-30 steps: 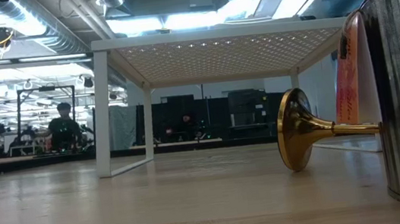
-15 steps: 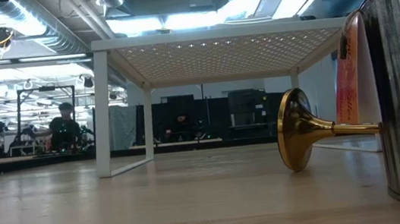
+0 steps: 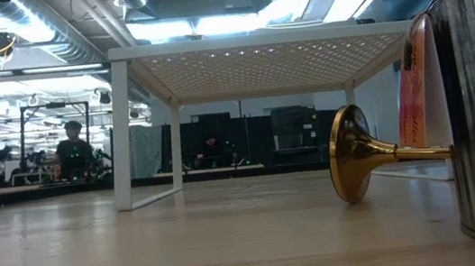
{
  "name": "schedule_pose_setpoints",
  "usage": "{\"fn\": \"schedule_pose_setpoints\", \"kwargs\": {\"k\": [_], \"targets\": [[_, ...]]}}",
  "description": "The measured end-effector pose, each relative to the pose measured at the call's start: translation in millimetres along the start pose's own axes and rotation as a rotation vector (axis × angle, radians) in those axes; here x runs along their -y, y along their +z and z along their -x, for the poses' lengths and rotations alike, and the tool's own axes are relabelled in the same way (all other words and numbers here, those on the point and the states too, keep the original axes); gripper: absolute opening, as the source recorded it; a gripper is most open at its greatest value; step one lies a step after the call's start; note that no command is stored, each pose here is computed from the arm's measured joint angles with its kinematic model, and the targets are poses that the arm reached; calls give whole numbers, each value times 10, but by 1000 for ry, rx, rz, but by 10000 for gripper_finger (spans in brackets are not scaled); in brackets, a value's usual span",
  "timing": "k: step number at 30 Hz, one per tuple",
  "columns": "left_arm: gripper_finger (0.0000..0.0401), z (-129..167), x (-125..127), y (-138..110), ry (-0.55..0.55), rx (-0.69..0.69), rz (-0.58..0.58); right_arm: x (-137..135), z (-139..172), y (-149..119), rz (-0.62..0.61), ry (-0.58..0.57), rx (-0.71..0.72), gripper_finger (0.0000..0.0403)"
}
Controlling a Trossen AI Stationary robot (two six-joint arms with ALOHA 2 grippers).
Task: Pick & Place candle stick holders
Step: Put the right silver scented candle on the shelf
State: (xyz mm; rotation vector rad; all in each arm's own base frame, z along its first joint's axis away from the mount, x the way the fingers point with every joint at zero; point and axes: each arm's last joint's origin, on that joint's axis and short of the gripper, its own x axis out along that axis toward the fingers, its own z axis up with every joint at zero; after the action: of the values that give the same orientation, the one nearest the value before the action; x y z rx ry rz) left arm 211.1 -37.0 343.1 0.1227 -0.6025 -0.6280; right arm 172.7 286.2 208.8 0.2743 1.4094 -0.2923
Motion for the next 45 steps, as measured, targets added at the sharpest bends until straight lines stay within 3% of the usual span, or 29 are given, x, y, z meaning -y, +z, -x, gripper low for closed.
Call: {"fn": "schedule_pose_setpoints", "kwargs": {"k": [14,25,45], "targets": [[218,0,0,0,0,0,0,5,0,-4,70,-2,-14,380],[218,0,0,0,0,0,1,11,-14,15,54,-19,8,380],[218,0,0,0,-2,0,5,-20,-181,64,9,-55,-78,389]]}}
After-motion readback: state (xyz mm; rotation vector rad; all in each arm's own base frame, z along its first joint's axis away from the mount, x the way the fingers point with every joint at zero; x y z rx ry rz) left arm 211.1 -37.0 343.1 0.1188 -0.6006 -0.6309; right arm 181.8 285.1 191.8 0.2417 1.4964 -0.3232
